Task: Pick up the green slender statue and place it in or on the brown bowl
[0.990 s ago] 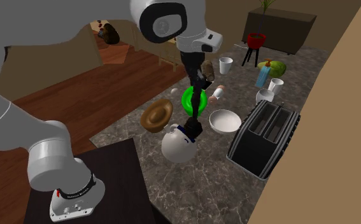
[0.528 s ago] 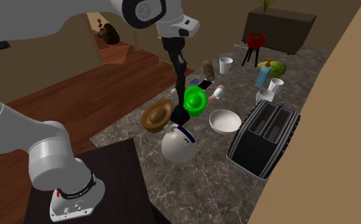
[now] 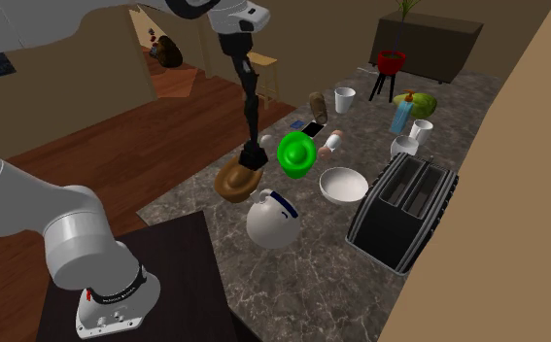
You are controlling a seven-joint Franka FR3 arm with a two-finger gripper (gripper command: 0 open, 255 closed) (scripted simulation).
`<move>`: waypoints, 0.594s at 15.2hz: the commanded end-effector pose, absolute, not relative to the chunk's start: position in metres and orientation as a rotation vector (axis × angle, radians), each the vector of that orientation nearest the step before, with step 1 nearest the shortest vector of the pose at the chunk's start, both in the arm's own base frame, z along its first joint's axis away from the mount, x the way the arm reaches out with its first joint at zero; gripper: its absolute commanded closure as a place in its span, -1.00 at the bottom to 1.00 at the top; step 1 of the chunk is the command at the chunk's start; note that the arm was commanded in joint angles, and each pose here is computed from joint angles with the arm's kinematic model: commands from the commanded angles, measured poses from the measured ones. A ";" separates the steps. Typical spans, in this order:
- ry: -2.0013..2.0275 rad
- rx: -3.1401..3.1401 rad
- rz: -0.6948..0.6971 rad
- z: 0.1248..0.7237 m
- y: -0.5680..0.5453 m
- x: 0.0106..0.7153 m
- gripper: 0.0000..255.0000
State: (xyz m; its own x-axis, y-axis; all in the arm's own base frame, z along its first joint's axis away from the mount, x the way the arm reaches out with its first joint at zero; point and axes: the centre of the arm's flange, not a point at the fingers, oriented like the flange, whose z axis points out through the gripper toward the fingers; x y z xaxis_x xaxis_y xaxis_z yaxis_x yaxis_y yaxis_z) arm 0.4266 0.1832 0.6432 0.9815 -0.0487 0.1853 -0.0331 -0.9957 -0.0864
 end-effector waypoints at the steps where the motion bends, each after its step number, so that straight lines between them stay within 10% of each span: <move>1: 0.066 -3.044 -0.288 0.648 0.210 0.419 1.00; 9: 0.066 -3.044 -0.288 0.662 0.291 0.389 1.00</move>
